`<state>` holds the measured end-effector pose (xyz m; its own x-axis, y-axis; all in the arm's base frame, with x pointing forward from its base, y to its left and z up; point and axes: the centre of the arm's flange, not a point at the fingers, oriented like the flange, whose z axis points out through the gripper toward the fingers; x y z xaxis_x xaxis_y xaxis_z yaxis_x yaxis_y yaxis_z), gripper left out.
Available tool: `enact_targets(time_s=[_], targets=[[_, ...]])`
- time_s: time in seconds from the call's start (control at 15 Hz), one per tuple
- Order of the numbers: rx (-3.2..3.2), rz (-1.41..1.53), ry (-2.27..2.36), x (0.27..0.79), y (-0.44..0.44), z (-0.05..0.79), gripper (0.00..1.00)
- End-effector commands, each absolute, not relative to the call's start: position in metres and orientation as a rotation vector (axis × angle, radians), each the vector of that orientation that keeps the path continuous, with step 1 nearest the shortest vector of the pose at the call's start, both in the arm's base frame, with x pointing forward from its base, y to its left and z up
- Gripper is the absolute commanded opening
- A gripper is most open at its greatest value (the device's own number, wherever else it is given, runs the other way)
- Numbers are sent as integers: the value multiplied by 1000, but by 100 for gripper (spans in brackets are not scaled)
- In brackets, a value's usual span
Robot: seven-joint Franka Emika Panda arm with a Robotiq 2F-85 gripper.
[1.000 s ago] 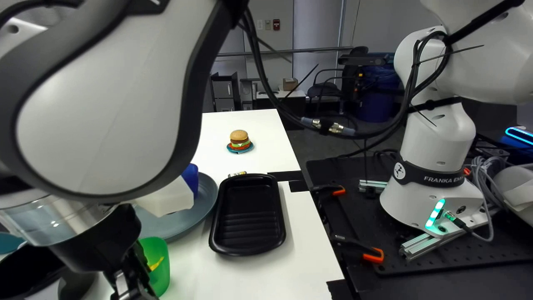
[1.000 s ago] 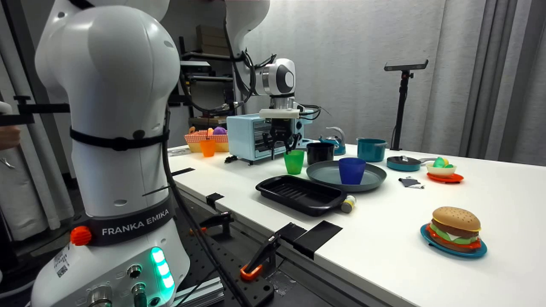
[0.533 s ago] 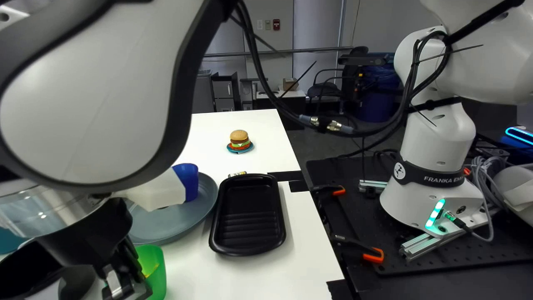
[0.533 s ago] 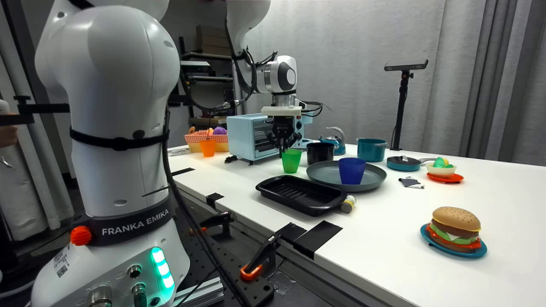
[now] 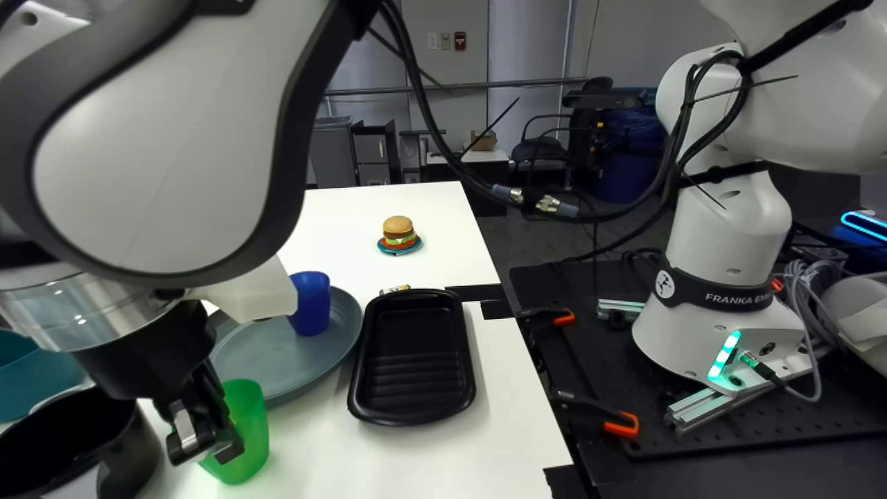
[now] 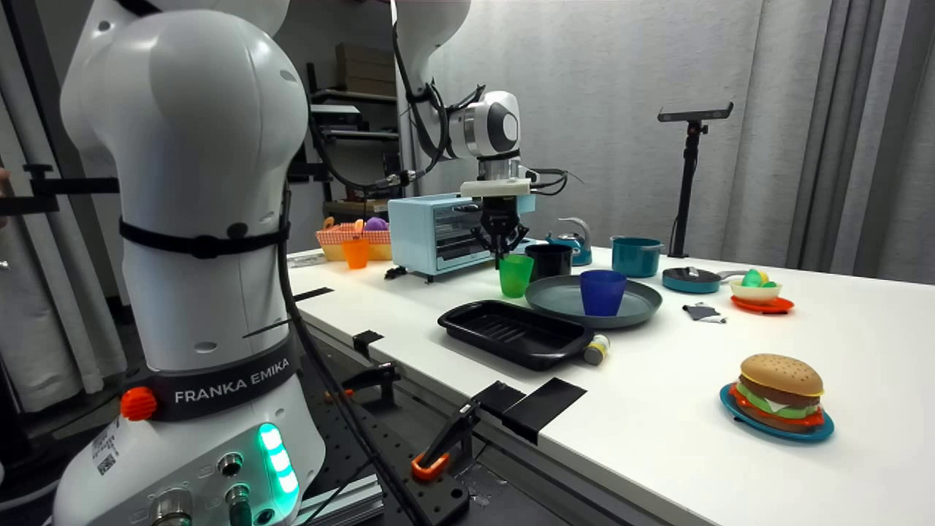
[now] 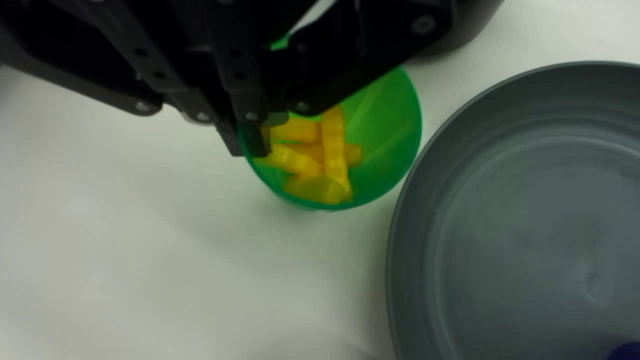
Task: Put the fries in the green cup on the plate then place the green cup on the plate
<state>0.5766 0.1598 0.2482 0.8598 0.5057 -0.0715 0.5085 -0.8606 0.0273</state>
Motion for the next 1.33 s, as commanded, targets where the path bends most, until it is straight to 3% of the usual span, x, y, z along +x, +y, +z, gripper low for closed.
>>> enact_targets(time_s=[0.0,1.27], targets=[[2973,2,764,582,145,265,1],[2882,326,751,610,113,324,1]])
